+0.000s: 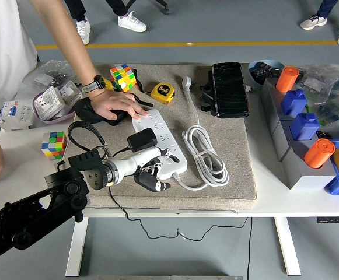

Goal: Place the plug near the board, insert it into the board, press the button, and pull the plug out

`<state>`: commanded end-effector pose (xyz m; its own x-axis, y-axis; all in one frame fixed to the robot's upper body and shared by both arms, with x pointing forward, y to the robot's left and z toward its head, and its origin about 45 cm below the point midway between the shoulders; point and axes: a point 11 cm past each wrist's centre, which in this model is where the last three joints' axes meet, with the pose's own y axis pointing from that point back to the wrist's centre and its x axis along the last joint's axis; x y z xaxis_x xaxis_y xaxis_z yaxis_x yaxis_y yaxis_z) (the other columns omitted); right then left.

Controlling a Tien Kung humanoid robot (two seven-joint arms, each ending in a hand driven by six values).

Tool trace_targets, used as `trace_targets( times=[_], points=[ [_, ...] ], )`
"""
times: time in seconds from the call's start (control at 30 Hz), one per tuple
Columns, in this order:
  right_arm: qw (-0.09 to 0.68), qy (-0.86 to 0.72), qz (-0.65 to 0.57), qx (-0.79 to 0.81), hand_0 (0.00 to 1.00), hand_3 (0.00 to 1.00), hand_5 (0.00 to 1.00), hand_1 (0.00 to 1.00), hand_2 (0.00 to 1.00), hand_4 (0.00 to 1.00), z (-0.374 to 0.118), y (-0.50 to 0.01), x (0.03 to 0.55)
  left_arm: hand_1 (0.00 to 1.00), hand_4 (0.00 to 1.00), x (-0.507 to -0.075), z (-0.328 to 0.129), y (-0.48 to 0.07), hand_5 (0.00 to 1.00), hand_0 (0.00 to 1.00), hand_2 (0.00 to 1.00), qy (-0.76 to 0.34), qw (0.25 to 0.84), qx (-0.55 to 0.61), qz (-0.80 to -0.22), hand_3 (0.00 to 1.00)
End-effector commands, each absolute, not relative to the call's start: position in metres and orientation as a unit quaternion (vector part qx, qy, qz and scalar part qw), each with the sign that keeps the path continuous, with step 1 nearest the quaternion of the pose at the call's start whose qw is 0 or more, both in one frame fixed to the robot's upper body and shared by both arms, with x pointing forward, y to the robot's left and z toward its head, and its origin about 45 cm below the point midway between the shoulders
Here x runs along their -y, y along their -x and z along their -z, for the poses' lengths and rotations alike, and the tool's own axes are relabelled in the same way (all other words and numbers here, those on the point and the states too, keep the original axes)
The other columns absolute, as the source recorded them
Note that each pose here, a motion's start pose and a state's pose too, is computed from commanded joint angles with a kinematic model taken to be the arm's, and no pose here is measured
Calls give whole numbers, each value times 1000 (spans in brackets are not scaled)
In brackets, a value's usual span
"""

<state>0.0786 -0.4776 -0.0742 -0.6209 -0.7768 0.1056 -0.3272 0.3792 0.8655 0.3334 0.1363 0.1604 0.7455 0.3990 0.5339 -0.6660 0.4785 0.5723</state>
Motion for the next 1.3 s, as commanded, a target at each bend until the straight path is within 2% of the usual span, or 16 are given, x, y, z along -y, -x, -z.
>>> trace_targets(
  times=[1.3],
  points=[
    [259, -352, 432, 789, 587, 479, 442, 636, 537, 739, 74, -80, 477, 84, 743, -146, -145, -338, 2, 38, 146, -439, 823, 177, -315, 821]
  ],
)
